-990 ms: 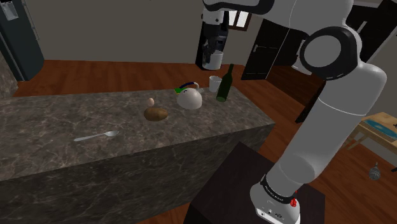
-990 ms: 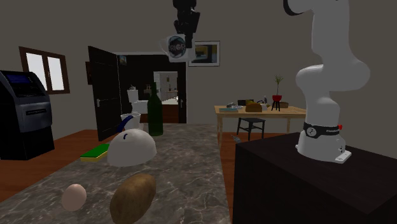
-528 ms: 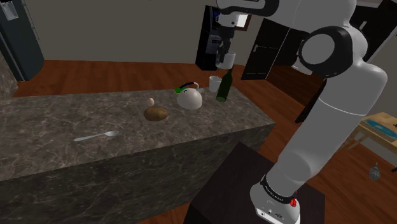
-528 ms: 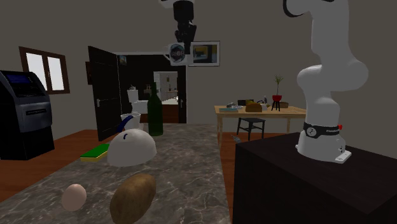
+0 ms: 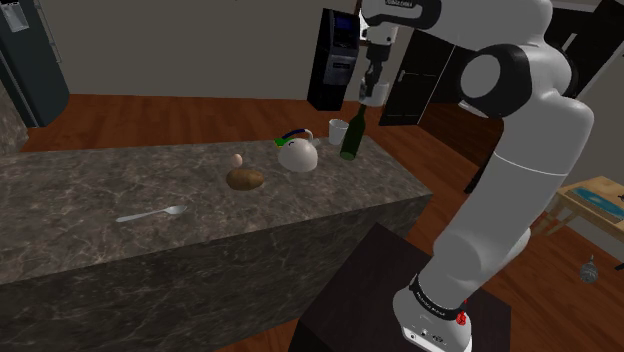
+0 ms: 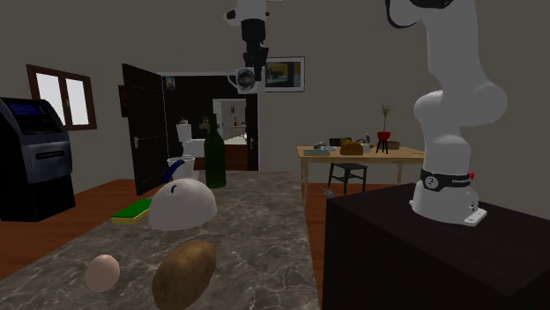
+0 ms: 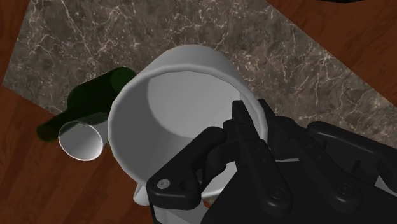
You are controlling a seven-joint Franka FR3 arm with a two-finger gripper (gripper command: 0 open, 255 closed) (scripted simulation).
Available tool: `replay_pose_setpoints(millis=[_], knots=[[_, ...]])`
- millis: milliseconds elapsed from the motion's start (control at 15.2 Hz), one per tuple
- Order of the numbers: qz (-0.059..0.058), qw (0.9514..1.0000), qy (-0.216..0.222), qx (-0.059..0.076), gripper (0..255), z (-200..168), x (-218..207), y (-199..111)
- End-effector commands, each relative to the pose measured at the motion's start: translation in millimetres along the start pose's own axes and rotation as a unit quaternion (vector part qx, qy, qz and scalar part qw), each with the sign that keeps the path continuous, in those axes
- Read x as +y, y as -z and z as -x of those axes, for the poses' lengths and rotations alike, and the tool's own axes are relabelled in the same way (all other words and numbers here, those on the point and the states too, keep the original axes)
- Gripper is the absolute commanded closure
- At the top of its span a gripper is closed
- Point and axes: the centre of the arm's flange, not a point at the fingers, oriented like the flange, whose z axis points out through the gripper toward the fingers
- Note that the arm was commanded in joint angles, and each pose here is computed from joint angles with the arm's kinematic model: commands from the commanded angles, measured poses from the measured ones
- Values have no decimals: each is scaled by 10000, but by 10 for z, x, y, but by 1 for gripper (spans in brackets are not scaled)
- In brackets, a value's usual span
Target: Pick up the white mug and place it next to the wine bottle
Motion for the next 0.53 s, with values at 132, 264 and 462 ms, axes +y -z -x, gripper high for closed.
replay_pose_setpoints(millis=[132,264,462], knots=[[2,10000,8,0,255,237,453,-41],[2,10000,8,0,255,354,688,-66],[2,10000,8,0,255,541,1064,-106]])
